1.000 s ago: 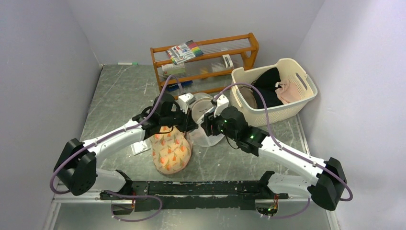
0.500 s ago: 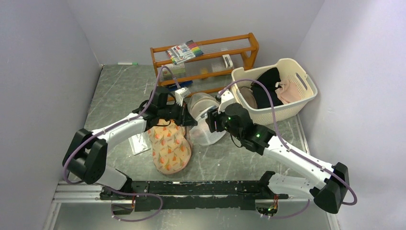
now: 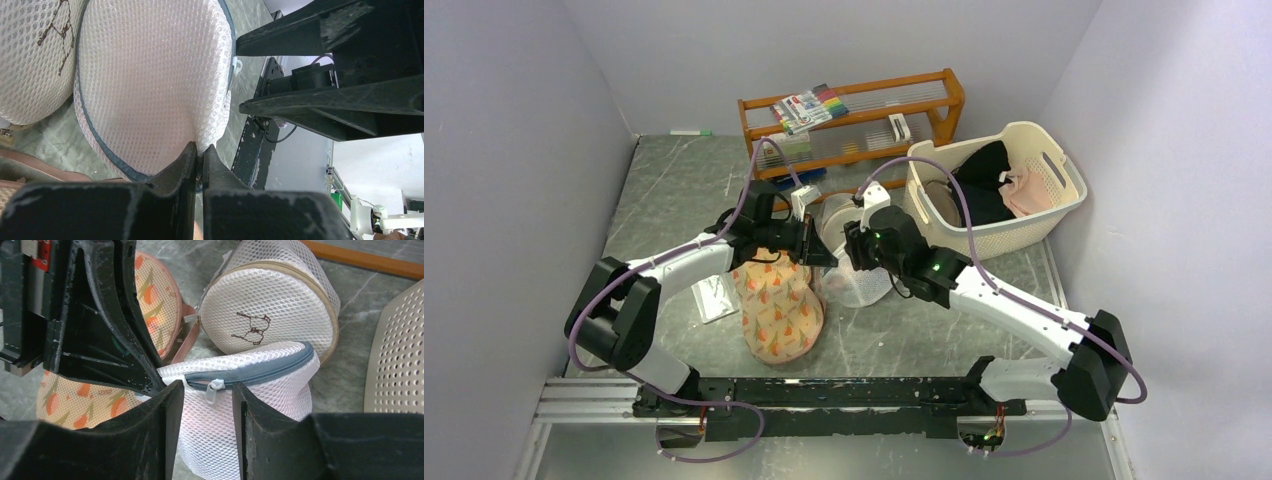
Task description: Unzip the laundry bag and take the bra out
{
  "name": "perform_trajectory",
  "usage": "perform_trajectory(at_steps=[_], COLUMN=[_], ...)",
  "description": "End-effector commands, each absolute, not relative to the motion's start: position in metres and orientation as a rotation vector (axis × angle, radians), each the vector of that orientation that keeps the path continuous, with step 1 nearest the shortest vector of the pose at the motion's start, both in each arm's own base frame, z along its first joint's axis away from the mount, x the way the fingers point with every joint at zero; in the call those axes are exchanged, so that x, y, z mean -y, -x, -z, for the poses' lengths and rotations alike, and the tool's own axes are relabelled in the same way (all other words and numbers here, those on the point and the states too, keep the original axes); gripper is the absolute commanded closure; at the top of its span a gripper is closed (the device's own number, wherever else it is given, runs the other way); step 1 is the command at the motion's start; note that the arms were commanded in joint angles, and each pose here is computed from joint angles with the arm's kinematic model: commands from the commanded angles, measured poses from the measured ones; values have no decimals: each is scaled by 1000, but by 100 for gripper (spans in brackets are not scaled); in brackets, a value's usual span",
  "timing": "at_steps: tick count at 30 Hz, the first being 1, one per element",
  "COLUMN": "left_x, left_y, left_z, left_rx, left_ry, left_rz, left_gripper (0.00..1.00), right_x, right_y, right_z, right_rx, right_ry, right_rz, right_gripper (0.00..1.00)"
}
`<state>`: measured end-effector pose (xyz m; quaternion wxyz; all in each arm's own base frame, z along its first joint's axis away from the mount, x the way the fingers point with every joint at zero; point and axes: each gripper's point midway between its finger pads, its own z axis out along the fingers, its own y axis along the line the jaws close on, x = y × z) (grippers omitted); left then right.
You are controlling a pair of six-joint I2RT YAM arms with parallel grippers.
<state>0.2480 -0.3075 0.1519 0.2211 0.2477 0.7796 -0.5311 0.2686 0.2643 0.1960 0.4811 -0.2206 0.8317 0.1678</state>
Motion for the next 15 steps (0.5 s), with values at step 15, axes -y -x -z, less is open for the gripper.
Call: perform_trajectory(at_steps=[15], left_x=[307], left_y=[-242], left_z=[-172], left_rx=[-2061], left_ry=[-748], left_rz=[1519], left_gripper=[93], right_x=[-264], right_y=[-288], right_z=[-189], right_rx=[-2045], right_ry=[434], right_rz=[-328], right_gripper=[69])
